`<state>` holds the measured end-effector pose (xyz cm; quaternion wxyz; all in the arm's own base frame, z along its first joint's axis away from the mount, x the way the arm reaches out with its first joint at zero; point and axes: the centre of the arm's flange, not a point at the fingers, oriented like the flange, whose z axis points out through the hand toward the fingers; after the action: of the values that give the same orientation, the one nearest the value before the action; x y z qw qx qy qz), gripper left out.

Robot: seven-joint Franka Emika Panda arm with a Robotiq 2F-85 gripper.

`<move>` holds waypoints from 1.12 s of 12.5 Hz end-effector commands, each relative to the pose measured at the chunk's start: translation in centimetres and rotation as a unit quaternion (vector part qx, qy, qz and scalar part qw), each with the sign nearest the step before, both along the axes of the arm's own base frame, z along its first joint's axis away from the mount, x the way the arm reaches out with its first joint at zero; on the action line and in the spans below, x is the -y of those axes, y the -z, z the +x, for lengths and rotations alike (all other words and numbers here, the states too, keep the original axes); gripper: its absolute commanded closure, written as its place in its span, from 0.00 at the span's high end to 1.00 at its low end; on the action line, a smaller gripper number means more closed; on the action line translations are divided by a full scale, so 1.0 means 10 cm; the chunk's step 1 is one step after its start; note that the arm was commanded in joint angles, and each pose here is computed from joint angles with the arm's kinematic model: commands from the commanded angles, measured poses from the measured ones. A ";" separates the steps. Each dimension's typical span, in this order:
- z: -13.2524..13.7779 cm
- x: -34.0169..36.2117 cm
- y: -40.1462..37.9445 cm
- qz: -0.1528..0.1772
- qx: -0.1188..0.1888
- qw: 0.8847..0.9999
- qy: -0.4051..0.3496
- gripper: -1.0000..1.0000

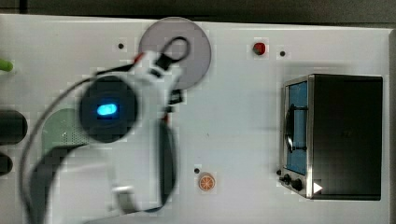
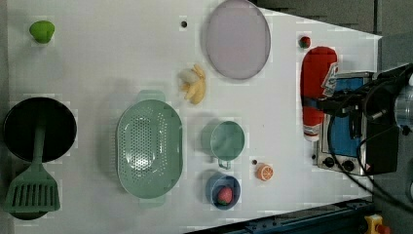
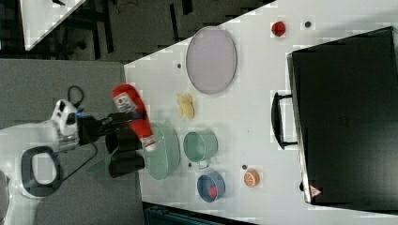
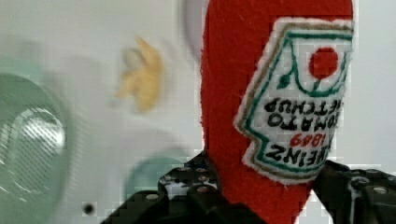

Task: Pick Ketchup from the table and place it in strainer.

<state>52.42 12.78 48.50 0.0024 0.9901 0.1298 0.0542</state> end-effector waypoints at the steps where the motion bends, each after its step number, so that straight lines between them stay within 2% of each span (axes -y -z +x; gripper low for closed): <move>1: -0.31 -0.94 0.56 -0.004 -0.068 0.995 0.076 0.61; 4: -0.53 -1.64 0.80 0.015 -0.077 0.989 0.128 0.61; 6: -0.63 -2.04 1.01 0.047 -0.077 0.984 0.156 0.61; 8: -0.72 -2.32 1.29 0.068 -0.094 0.977 0.178 0.61; 12: -0.77 -2.60 1.84 0.095 -0.108 0.974 0.173 0.61; 14: -0.75 -2.61 2.11 0.099 -0.112 0.975 0.165 0.61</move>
<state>42.76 39.35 25.78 -0.0871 0.9940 0.0088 -0.0652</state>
